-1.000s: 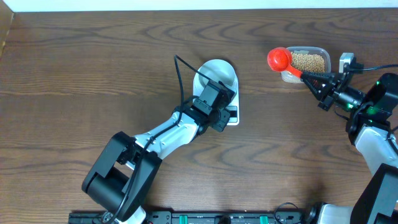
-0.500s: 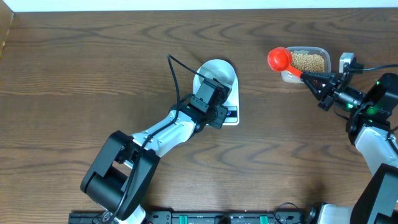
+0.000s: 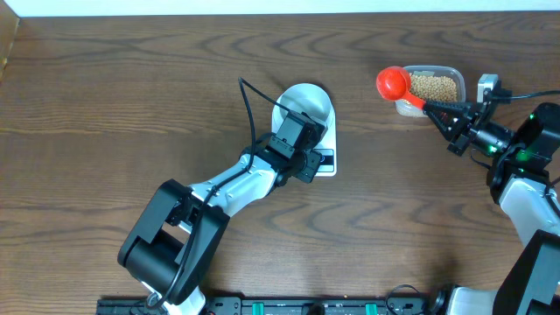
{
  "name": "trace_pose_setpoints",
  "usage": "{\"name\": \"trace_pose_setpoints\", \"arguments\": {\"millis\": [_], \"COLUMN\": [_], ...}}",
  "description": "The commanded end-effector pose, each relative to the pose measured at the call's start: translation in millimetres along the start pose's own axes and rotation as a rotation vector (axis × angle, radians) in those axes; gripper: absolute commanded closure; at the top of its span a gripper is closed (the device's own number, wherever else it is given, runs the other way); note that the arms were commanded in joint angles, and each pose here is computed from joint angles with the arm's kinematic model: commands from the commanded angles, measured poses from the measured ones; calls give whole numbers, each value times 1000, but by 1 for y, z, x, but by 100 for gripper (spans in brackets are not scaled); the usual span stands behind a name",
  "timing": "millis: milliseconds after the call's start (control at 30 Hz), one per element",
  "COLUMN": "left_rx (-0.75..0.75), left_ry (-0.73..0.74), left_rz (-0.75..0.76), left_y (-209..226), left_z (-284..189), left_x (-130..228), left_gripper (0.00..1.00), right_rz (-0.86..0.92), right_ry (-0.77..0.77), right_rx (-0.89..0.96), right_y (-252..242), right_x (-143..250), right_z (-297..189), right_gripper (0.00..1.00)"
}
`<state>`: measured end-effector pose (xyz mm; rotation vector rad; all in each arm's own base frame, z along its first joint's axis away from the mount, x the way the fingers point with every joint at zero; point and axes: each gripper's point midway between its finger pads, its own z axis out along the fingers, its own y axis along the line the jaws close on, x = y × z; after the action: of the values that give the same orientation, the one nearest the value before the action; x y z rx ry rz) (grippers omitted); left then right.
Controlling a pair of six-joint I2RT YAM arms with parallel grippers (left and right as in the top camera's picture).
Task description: Scoop item into bowl and weigh 50g on scale
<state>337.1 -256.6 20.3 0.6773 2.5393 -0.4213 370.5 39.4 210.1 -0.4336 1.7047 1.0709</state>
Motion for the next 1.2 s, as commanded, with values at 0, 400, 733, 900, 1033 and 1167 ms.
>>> {"name": "trace_pose_setpoints", "arguments": {"millis": [0, 400, 733, 900, 1033, 1167], "left_rx": [10, 15, 15, 14, 14, 18], "left_ry": [-9, 15, 18, 25, 23, -11], "left_rz": [19, 15, 14, 13, 14, 18], "left_y": [-2, -2, -1, -1, -3, -5], "left_z": [1, 9, 10, 7, -1, -12], "left_x": [-7, 0, 1, 2, 1, -9], "left_gripper": [93, 93, 93, 93, 93, 93], "right_rz": [-6, -5, -1, -1, -1, -2], "right_ry": [5, 2, 2, 2, 2, 2], "right_rx": [-2, 13, 13, 13, 13, 13], "right_y": [-1, -3, -3, -3, -3, -3], "right_x": [5, 5, 5, 5, 5, 5], "right_z": [1, 1, 1, 1, 1, 1], "right_gripper": [99, 99, 99, 99, 99, 99]}}
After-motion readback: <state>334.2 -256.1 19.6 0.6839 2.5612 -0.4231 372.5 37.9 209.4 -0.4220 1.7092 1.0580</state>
